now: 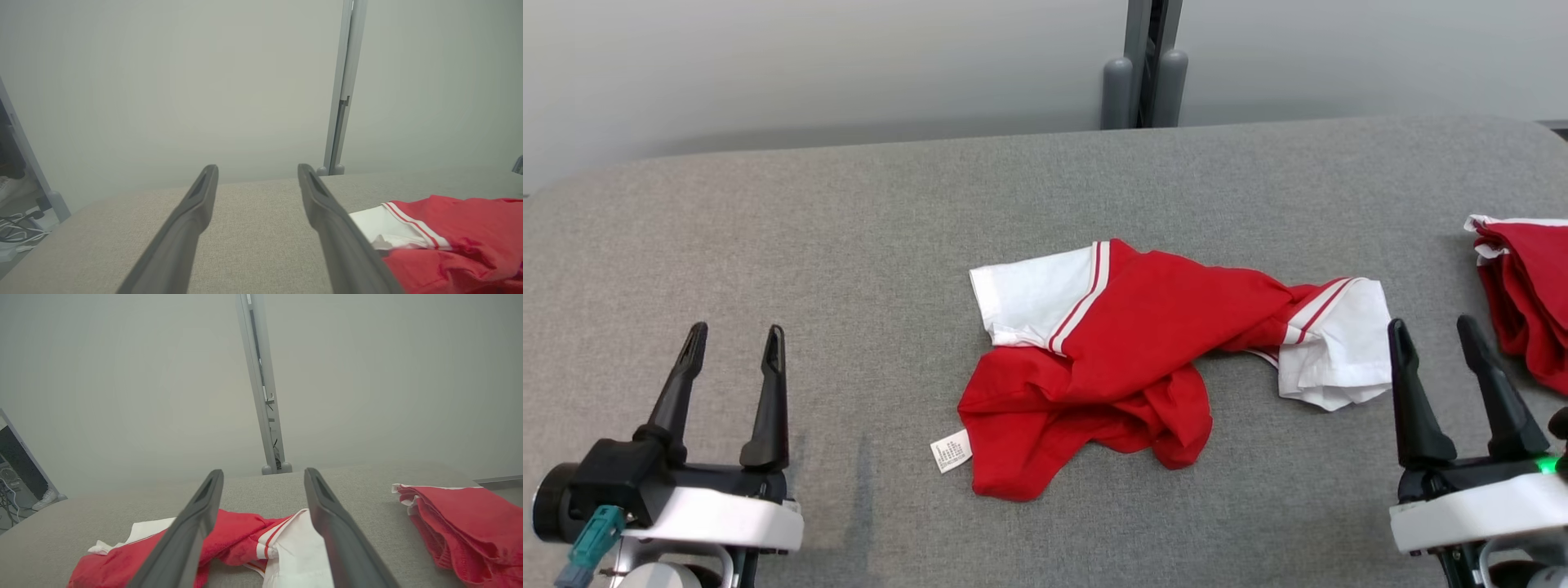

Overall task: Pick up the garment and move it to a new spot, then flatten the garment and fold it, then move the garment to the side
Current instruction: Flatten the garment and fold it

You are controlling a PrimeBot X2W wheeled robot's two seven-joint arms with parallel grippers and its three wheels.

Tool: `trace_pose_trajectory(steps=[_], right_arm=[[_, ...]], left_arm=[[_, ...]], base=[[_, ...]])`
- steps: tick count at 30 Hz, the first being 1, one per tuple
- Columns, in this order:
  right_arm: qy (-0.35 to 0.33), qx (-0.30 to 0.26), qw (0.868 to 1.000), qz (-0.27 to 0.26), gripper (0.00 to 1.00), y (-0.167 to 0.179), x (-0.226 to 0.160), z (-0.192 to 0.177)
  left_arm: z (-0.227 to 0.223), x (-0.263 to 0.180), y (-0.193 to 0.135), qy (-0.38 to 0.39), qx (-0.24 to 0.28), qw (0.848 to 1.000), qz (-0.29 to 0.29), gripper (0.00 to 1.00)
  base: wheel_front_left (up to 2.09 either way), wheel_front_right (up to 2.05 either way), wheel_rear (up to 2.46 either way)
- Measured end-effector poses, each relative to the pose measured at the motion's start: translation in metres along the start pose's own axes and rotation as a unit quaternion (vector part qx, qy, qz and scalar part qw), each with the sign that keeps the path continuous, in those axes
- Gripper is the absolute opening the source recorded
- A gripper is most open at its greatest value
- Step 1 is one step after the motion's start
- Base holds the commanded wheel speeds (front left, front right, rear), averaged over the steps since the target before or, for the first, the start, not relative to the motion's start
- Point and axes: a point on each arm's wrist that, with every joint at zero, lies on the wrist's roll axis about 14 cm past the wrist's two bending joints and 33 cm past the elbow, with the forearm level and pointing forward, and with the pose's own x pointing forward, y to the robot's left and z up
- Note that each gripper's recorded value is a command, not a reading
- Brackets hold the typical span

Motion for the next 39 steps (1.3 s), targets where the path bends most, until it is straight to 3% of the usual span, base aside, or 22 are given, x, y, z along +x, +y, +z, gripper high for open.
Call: trace_pose_trajectory(steps=[39], right_arm=[[0.026,-0.006,1.000,-0.003,1.00,0.0030,-0.0050,-0.0070]], left_arm=[[0.0032,-0.0106,0.0004,0.005,0.002,1.000,0.007,1.00]], base=[[0.00,0.00,0.00]])
